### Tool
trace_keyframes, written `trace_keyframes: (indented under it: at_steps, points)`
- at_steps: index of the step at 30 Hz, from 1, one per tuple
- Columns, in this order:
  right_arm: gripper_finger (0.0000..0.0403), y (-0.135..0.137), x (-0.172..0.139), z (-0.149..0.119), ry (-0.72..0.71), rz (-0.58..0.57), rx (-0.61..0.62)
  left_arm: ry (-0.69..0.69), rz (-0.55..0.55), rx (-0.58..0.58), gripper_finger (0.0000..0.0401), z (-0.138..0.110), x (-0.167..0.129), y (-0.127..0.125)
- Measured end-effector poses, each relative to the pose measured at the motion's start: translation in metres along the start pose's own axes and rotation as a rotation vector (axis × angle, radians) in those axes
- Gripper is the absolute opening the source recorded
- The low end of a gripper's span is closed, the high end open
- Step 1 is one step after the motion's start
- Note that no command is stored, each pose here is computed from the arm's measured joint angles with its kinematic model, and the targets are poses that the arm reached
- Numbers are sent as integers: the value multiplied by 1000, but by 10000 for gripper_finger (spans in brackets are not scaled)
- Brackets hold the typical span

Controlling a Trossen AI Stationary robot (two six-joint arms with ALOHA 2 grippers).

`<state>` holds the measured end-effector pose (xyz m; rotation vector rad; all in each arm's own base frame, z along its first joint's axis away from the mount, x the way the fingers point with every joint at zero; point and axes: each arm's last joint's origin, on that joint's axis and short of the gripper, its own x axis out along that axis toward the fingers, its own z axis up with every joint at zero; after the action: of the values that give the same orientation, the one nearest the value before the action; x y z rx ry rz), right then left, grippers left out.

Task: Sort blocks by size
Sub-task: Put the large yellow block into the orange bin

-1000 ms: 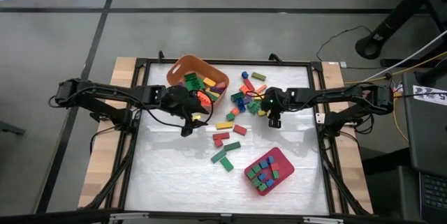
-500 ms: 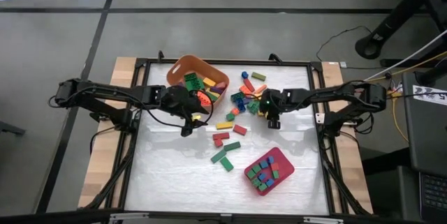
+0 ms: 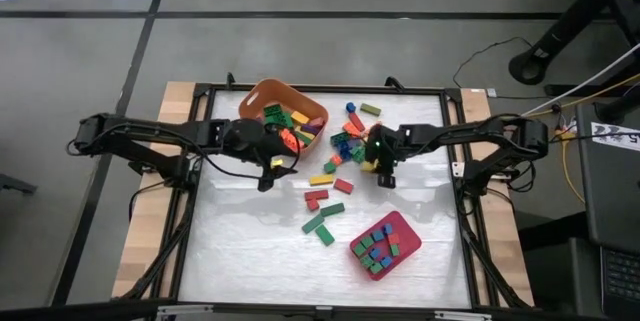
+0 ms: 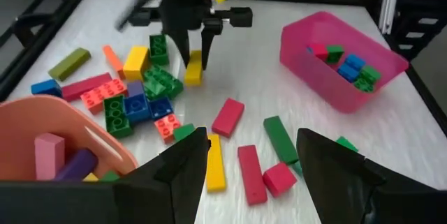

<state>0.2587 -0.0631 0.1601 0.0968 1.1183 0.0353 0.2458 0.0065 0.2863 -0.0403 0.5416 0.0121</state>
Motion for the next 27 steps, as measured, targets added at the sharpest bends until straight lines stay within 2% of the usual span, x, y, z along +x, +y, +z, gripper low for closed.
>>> trace_keyframes:
  at_steps: [4,6,12,16,22,27]
  points:
    - [122,0,-21,29,-61,32,-26,-14,1,6,205,1,-7,0]
    - [122,-1,-31,46,-143,18,-86,-21,2,16,205,2,-8,0]
    - [104,-8,-49,96,-558,-121,-278,-21,11,54,205,2,-8,0]
    - [109,-15,-46,119,-786,-267,-315,-21,11,54,205,2,-8,0]
    - [124,-28,-12,132,-923,-362,-317,-20,5,43,205,2,-8,-2]
    - [136,-34,4,138,-917,-435,-303,-22,-6,-12,205,2,-8,-4]
